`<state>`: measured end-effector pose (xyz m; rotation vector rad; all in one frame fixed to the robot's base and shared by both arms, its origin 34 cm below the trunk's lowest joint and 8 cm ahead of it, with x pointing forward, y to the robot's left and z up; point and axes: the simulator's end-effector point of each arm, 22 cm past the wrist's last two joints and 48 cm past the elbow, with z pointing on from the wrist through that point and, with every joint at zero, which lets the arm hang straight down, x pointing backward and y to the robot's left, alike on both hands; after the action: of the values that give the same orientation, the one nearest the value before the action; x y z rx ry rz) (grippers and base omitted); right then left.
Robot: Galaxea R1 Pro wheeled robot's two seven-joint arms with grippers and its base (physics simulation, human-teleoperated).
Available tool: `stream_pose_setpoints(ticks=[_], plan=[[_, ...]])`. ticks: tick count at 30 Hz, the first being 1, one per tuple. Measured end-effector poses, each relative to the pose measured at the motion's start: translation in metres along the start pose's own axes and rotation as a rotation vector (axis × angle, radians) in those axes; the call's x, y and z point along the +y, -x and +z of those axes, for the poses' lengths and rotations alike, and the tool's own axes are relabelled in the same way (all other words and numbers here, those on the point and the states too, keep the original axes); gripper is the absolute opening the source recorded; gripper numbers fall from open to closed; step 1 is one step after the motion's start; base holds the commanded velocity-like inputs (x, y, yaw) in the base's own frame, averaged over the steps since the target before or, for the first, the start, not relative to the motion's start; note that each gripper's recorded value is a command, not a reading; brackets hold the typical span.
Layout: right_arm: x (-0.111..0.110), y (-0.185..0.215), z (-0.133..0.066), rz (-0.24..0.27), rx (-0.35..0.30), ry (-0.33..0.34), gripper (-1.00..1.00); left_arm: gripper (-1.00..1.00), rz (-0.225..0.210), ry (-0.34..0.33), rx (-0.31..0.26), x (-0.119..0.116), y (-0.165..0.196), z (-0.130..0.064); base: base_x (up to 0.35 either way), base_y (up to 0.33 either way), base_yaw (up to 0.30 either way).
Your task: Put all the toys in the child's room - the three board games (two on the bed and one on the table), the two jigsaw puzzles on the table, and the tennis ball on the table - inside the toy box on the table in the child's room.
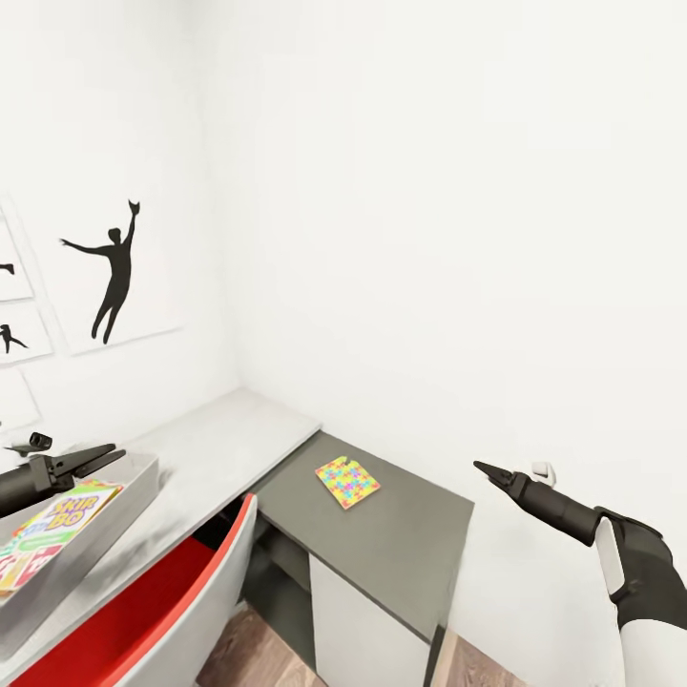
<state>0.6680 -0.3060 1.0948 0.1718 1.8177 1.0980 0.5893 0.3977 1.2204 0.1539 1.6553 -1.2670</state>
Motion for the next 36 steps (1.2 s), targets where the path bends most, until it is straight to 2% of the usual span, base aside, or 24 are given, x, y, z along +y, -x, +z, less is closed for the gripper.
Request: stream_pose_setpoints(ticks=[7,15,28,36], plan=[[0.004,0.004,-0.002,-0.004,-0.009,0.005,1.00,1.00,0.007,-0.004,-0.004,-0.004,0.002,-0.001,-0.027,-0.018,-0.206],[0.007,0.009,-0.005,-0.009,-0.020,0.007,1.00,1.00,0.016,-0.009,-0.010,-0.009,0.006,-0.003,-0.204,0.003,-0.206],[0.014,0.014,-0.009,-0.017,-0.032,0.015,1.00,1.00,0.030,-0.017,-0.017,-0.017,0.010,-0.005,-0.015,0.001,-0.206],[0.015,0.015,-0.009,-0.021,-0.033,0.011,1.00,1.00,0.033,-0.019,-0.019,-0.019,0.010,-0.005,0.000,0.000,-0.066]])
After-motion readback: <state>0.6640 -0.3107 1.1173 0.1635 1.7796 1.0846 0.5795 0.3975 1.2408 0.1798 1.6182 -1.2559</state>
